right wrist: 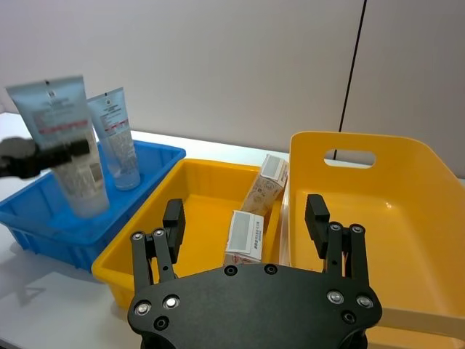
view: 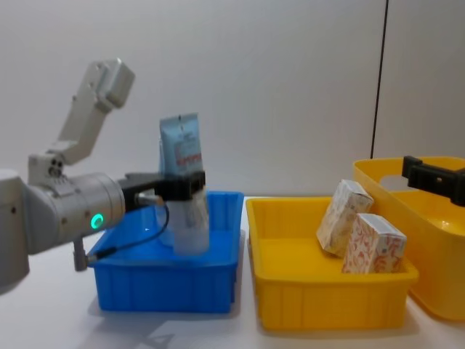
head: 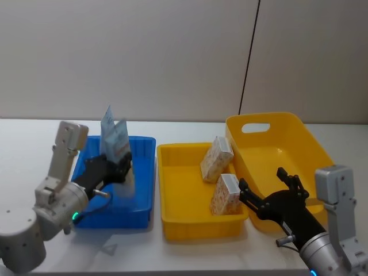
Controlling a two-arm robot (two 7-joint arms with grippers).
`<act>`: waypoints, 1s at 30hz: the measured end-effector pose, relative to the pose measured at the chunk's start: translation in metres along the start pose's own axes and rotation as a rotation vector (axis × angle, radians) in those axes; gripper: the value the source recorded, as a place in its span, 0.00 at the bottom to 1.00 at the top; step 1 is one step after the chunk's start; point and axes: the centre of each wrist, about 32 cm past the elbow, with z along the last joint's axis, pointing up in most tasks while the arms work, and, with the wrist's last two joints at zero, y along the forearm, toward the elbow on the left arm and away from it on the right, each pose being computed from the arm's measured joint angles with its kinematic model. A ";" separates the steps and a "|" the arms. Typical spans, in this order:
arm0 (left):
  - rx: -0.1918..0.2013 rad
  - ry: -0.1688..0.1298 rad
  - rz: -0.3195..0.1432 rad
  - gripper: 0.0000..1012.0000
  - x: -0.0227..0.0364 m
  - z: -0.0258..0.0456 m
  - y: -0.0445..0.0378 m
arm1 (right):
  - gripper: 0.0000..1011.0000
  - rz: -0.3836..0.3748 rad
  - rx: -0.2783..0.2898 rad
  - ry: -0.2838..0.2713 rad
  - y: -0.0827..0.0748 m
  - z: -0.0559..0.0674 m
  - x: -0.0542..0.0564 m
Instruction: Bimanual collaborative sorting of washing and personal care products
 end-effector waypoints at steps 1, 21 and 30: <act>-0.013 0.004 -0.005 0.30 0.0013 0.0018 0.0004 | 0.99 0.000 0.000 0.000 0.000 0.000 0.000; -0.156 0.050 -0.272 0.29 0.0178 0.0372 0.0004 | 0.99 0.000 0.000 0.000 0.000 0.000 0.000; -0.145 0.066 -0.414 0.29 0.0127 0.0388 -0.0066 | 0.99 0.000 0.000 0.000 0.000 0.000 0.000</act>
